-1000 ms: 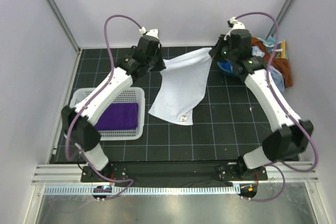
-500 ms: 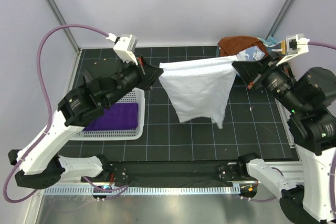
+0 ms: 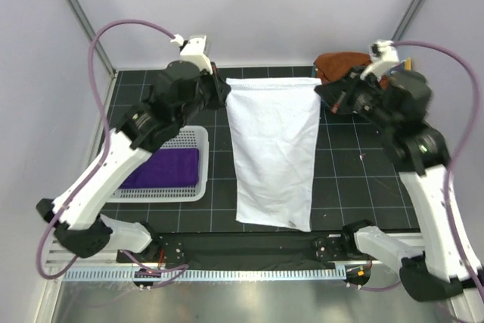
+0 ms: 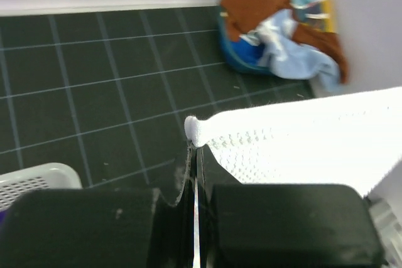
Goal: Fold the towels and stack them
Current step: Flatten out the crumpled towel, then fold the towel
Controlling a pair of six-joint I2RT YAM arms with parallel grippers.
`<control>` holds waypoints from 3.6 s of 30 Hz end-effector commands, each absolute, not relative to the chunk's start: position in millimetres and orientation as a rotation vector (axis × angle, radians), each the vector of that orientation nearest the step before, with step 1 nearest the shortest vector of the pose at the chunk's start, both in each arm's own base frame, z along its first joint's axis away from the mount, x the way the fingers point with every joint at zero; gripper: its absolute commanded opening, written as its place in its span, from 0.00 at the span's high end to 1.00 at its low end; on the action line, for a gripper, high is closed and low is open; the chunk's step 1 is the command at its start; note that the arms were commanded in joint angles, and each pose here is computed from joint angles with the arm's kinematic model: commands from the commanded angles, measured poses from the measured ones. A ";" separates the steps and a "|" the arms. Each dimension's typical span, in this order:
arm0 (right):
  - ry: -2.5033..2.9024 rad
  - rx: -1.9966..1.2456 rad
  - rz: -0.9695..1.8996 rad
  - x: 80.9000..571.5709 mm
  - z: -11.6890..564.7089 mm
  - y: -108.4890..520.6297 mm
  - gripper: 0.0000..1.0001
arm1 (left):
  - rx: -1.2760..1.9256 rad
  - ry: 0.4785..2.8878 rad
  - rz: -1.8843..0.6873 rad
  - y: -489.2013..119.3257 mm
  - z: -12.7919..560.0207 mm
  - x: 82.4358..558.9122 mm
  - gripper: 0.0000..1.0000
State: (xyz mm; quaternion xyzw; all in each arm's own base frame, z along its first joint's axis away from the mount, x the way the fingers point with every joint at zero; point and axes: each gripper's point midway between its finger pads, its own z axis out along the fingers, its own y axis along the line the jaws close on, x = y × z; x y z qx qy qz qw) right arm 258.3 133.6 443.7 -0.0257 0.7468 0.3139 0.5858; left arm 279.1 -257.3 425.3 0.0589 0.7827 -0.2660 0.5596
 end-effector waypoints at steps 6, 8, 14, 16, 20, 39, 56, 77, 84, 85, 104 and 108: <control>1.978 0.071 0.527 449.9 294.8 150.0 0.99 | 0.005 2.006 -0.456 -243.6 334.7 432.2 1.00; 2.002 0.087 0.500 476.4 275.6 151.2 0.99 | -0.006 2.023 -0.441 -243.4 320.9 459.9 1.00; 2.026 0.127 0.425 550.5 248.7 144.1 0.99 | -0.010 2.081 -0.463 -251.7 267.8 538.9 1.00; 2.036 0.124 0.411 567.3 237.9 145.6 0.99 | -0.019 2.096 -0.449 -250.7 256.0 547.7 1.00; 2.044 0.143 0.352 584.0 225.0 136.5 0.99 | -0.038 2.120 -0.400 -243.8 235.4 556.9 1.00; 2.134 0.182 0.403 516.6 193.2 134.3 0.99 | -0.028 2.225 -0.378 -236.3 199.9 487.5 1.00; 2.222 0.147 0.422 415.2 171.7 172.7 0.99 | -0.018 2.316 -0.221 -214.5 182.3 427.4 1.00; 2.449 0.230 0.371 337.5 58.1 196.1 0.99 | 0.106 2.449 -0.089 -243.5 120.7 380.6 1.00; 2.552 0.249 0.246 338.0 15.3 189.1 0.99 | 0.137 2.498 -0.047 -253.9 95.8 376.4 1.00; 2.561 0.242 0.211 337.9 12.2 184.9 0.99 | 0.137 2.503 -0.044 -254.6 93.6 376.0 1.00; 2.570 0.271 0.176 403.7 33.7 146.4 0.99 | 0.134 2.500 -0.065 -274.5 90.8 402.5 1.00; 2.573 0.294 0.226 390.7 36.0 148.5 0.99 | 0.123 2.501 -0.068 -271.0 92.3 408.2 1.00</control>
